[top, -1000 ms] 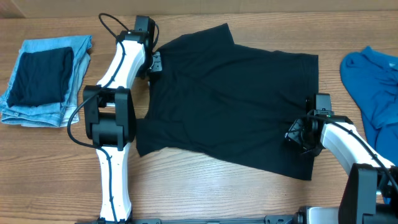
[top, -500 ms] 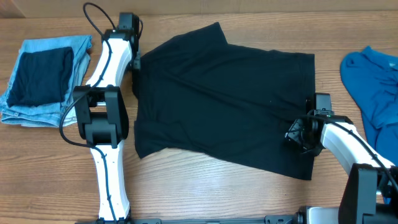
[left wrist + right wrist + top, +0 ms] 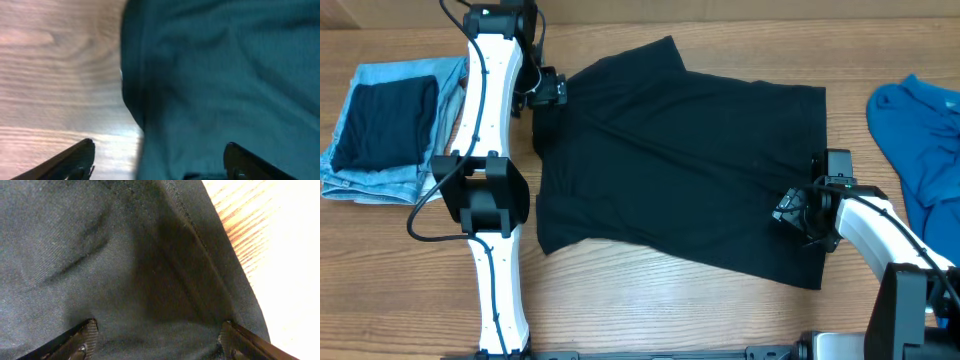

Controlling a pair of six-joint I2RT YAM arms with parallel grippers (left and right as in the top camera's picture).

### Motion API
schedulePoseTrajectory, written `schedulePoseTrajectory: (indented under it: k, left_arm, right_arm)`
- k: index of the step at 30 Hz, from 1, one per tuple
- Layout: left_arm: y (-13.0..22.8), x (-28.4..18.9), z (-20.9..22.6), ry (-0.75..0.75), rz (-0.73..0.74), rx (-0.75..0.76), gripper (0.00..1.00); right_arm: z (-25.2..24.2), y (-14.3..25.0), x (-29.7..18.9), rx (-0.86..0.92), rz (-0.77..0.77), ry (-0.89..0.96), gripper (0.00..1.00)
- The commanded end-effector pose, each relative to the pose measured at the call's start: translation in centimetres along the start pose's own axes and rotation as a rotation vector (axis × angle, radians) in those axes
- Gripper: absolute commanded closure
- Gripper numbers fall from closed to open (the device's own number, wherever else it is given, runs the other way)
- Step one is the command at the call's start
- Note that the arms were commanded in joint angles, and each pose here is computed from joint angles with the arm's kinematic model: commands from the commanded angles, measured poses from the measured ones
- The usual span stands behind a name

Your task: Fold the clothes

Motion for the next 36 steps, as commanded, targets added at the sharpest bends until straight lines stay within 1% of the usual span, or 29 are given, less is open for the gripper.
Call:
schedulePoseTrajectory:
  k: [1,2,4,6,9,11,14,15,16,19,20,22,24,27,30,33,36]
  left_arm:
    - [2.6,-7.0,-1.6,0.098,-0.098,0.035,0.17]
    - [3.6,-8.6,-2.1,0.103,-0.122,0.048,0.17]
    - [5.6,-11.2,-3.0,0.077,-0.162,0.062,0.13]
    - [7.0,-12.7,-4.2,0.081,-0.195,0.088,0.1]
    - [8.9,-13.6,-6.2,0.099,-0.202,0.14,0.05]
    - [9.5,-13.5,-7.2,0.104,-0.196,0.155,0.06]
    - [10.8,-13.9,-8.8,0.112,-0.203,0.193,0.09]
    - [11.2,-14.3,-9.0,0.094,-0.224,0.192,0.09]
    - [12.0,-15.5,-9.2,0.041,-0.287,0.186,0.09]
    - [13.6,-17.9,-9.1,-0.059,-0.427,0.159,0.07]
    - [14.3,-18.9,-9.2,-0.07,-0.474,0.154,0.06]
    - [15.4,-19.9,-9.6,-0.049,-0.5,0.176,0.05]
    - [15.7,-20.1,-9.8,-0.046,-0.503,0.192,0.02]
    - [15.2,-19.7,-9.8,-0.052,-0.499,0.187,0.0]
    - [14.9,-19.7,-10.0,-0.04,-0.506,0.205,0.0]
    - [14.7,-19.8,-10.2,-0.026,-0.515,0.223,0.0]
    - [14.4,-20.0,-10.7,0.007,-0.533,0.251,0.0]
  right_arm:
    - [-0.1,0.7,0.5,0.004,0.041,-0.009,0.16]
    - [-0.1,0.7,0.5,0.005,0.042,-0.011,0.13]
    - [0.0,0.7,0.5,0.001,0.044,-0.015,0.11]
    - [0.0,0.8,0.5,0.001,0.048,-0.017,0.1]
    - [0.1,0.8,0.5,-0.003,0.056,-0.034,0.1]
    - [0.2,0.7,0.2,-0.003,0.061,-0.031,0.1]
    - [0.3,0.5,-0.3,-0.003,0.072,-0.026,0.09]
    - [0.3,0.4,-0.4,-0.003,0.075,-0.024,0.07]
    - [0.3,0.4,-0.6,-0.002,0.079,-0.023,0.04]
    - [0.3,0.3,-0.8,-0.003,0.083,-0.021,0.01]
    - [0.3,0.2,-0.9,-0.003,0.085,-0.02,0.01]
    - [0.3,0.1,-1.0,-0.003,0.082,-0.016,0.01]
    - [0.0,0.0,-1.0,-0.004,0.065,0.022,0.0]
    - [-0.4,-0.1,-1.0,-0.005,0.05,0.066,0.0]
    - [-0.5,0.1,-1.0,0.002,0.063,0.07,0.0]
    - [-0.1,0.6,-1.3,0.002,0.115,0.026,0.0]
    - [0.2,-0.2,-2.8,0.006,0.126,0.025,0.0]
Point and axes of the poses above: each gripper's point midway between its finger pads, its own x axis out along the fingers, its own z axis along the line the jaws close on, y = z × x, the point moved 8 cm from there along -x, back along the fingers, and after that the axes turned 6 degrees about -x, right-handed, at the moved point
